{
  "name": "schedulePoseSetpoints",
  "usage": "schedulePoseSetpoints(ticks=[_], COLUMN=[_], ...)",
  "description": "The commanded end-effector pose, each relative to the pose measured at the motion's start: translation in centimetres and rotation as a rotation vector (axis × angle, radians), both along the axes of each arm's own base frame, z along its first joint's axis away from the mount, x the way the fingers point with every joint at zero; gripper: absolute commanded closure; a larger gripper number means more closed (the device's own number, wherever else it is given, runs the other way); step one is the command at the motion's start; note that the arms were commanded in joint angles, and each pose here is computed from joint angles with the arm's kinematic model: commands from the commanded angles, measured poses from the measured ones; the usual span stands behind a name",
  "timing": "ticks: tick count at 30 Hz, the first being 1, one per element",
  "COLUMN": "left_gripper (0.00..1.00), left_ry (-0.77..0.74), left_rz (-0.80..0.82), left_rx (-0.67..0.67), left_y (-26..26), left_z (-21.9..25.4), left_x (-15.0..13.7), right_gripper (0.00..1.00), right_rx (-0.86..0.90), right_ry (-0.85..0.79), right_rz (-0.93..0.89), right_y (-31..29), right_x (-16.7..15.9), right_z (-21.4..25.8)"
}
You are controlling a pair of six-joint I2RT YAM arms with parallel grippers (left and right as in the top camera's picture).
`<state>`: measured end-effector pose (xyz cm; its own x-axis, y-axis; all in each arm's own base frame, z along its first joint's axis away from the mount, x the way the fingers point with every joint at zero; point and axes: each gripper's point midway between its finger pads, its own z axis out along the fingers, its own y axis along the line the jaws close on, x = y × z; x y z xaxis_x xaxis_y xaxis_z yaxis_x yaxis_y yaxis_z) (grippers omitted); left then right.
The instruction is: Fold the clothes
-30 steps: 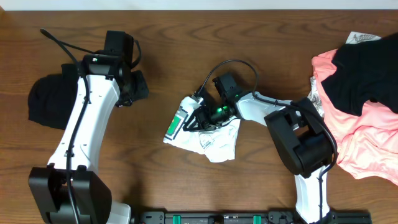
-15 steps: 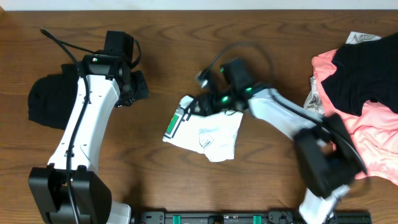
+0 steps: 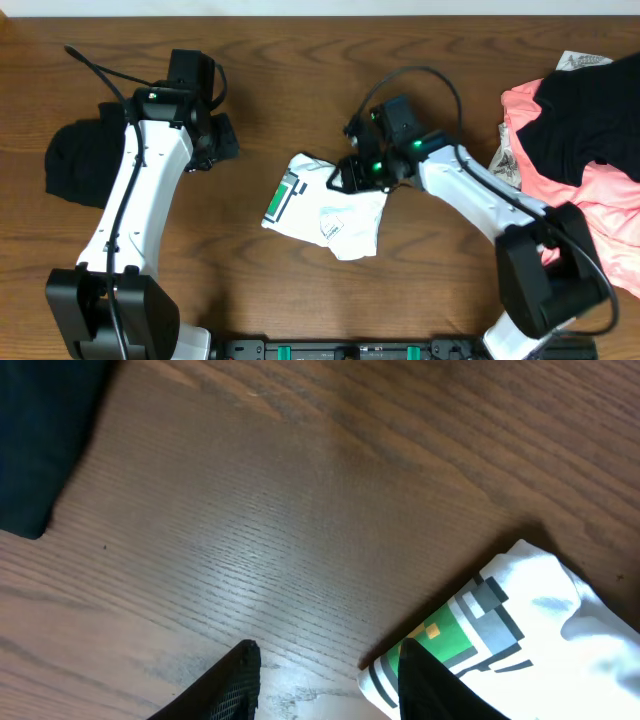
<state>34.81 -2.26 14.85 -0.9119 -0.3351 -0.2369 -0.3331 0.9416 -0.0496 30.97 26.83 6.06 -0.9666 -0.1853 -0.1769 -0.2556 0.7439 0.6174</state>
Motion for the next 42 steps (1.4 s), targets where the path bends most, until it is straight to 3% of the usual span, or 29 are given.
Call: schedulePoseSetpoints(ticks=[1,8,24,30,37,42], left_gripper=[0.55,0.55,0.55,0.54,0.52,0.5], left_ry=[-0.028,-0.028,-0.027,-0.019,-0.016,-0.016], left_rz=[-0.003,-0.003,-0.003,-0.003,-0.003,-0.002], left_rx=[0.013,0.013,0.013,0.013,0.013,0.013], left_y=[0.4,0.4,0.4,0.5,0.5,0.5], left_z=[1.0,1.0,1.0,1.0,1.0,1.0], left_x=[0.1,0.1,0.1,-0.1,-0.2,-0.2], right_gripper=[0.62,0.62,0.63,0.61,0.6,0.69], right_rx=[-0.061,0.015,-0.088,0.009,0.035,-0.047], right_ry=[0.027,0.093,0.147,0.017,-0.314,-0.34], right_rz=[0.018,0.043,0.002,0.092,0.183,0.19], right_y=[-0.7,0.1,-1.7,-0.2,-0.1,-2.2], right_x=[-1.1,-2.6,-3.3,-2.0,0.1,-1.3], right_z=[-3.1,-6.0,-9.1,-5.2,5.3,7.1])
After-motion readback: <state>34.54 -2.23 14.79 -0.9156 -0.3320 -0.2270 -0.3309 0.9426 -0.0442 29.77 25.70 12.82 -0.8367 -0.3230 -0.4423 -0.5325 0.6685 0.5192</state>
